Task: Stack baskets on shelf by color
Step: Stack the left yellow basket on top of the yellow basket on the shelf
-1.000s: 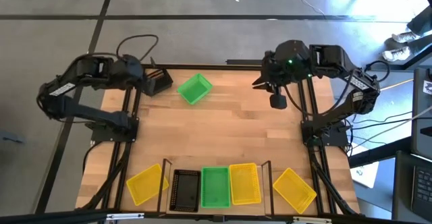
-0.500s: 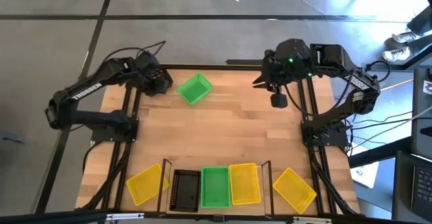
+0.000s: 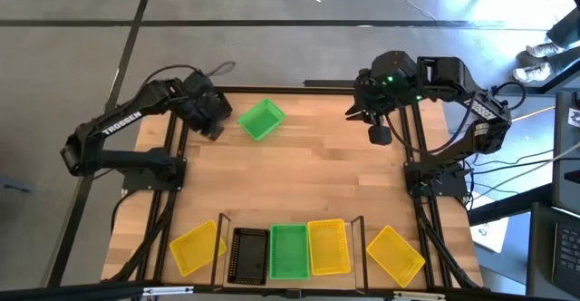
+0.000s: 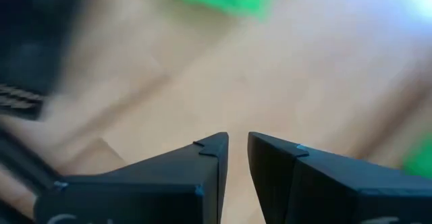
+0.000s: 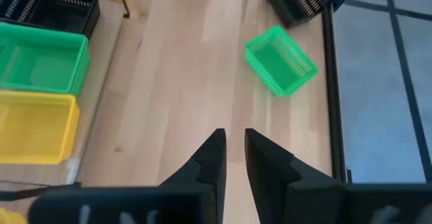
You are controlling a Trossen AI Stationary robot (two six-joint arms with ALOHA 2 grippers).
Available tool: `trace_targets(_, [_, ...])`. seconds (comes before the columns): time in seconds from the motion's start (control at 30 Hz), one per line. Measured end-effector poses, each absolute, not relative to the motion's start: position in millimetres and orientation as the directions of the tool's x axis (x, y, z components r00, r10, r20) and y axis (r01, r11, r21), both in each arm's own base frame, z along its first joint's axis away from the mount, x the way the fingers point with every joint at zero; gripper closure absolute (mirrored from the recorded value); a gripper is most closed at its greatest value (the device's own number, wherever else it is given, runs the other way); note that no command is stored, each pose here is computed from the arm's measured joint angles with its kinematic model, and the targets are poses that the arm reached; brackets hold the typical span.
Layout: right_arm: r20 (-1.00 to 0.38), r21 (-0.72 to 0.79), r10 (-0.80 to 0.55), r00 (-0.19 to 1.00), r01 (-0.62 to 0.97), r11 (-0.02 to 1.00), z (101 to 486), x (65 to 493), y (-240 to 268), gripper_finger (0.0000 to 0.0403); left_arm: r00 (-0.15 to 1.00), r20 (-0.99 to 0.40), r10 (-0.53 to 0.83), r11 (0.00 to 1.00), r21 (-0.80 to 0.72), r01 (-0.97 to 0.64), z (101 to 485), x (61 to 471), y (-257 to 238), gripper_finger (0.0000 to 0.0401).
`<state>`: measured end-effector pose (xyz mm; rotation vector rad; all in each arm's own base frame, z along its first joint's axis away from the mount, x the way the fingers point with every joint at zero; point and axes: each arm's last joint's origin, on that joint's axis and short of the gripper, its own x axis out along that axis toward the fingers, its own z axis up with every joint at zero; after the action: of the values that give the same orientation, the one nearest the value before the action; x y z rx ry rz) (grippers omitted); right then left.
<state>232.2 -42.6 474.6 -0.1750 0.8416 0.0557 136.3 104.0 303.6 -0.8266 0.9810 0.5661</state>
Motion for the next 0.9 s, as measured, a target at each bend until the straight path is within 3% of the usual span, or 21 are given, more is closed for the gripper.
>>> trace_targets(0.13, [-0.756,-0.124,-0.017,0.655,-0.118,0.985,473.7,231.1,-42.3,0.0347,0.378,-0.917,-0.125,0.706,-0.349,-0.616,299.5,132.3,83.2,0.0351])
trace_targets(0.3, [-0.748,-0.127,-0.019,0.664,-0.115,0.985,474.4,232.0,-42.4,0.0347,0.231,-0.940,-0.253,0.747,-0.341,-0.571,299.5,122.4,55.5,0.0351])
trace_targets(0.57, [-0.743,-0.131,-0.020,0.669,-0.115,0.985,474.8,232.6,-42.6,0.0347,0.319,-0.880,-0.351,0.674,-0.474,-0.566,307.8,103.6,17.1,0.0351])
trace_targets(0.9, [-0.737,-0.134,-0.022,0.675,-0.114,0.984,475.4,233.3,-42.7,0.0347,0.415,-0.791,-0.450,0.596,-0.612,-0.520,263.5,114.1,-17.2,0.0351])
